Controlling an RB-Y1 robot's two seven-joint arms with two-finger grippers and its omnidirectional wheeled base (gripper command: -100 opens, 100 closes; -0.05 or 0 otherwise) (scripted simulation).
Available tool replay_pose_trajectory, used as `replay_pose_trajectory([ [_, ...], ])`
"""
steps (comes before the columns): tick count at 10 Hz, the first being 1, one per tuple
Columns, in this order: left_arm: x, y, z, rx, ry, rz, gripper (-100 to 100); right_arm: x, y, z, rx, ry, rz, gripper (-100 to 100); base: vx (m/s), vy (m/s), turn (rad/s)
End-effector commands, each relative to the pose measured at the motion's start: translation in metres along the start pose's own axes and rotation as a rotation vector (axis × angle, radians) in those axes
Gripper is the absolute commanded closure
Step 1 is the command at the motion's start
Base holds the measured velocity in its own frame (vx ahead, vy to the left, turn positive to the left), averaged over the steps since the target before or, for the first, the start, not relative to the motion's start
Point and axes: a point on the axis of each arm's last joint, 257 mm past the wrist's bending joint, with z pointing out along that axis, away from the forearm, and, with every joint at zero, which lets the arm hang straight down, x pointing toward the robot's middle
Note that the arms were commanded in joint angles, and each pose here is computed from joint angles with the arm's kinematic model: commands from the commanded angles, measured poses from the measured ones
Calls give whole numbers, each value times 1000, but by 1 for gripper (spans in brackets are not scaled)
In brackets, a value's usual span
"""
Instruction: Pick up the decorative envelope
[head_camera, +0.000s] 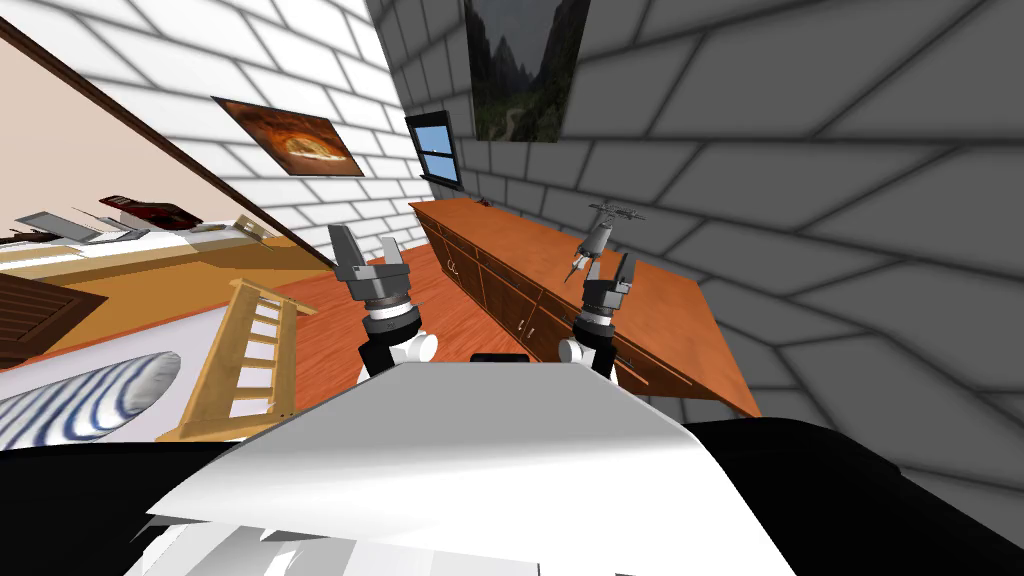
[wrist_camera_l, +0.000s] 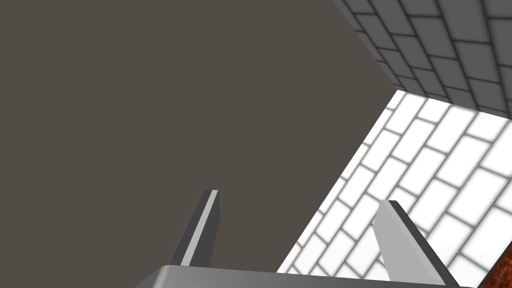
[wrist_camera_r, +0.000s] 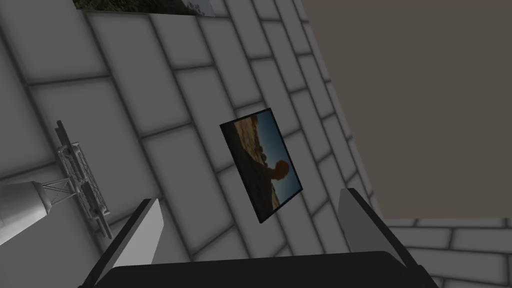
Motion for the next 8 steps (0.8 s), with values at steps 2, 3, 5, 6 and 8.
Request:
replay_pose_trajectory([
  [2, 0, 0, 0, 0, 0, 0, 0, -7, -13, -11, 39, 50, -75, -100, 7, 14, 36],
  [3, 0, 0, 0, 0, 0, 0, 0, -13, -20, -19, 64, 74, -121, -100, 10, 27, 43],
  [5, 0, 0, 0, 0, 0, 0, 0, -32, -37, -38, 124, 128, -238, -100, 12, 34, 72],
  [6, 0, 0, 0, 0, 0, 0, 0, -43, -45, -48, 154, 161, -303, -100, 18, 36, 87],
  [8, 0, 0, 0, 0, 0, 0, 0, -59, -53, -61, 196, 203, -388, -100, 14, 24, 36],
])
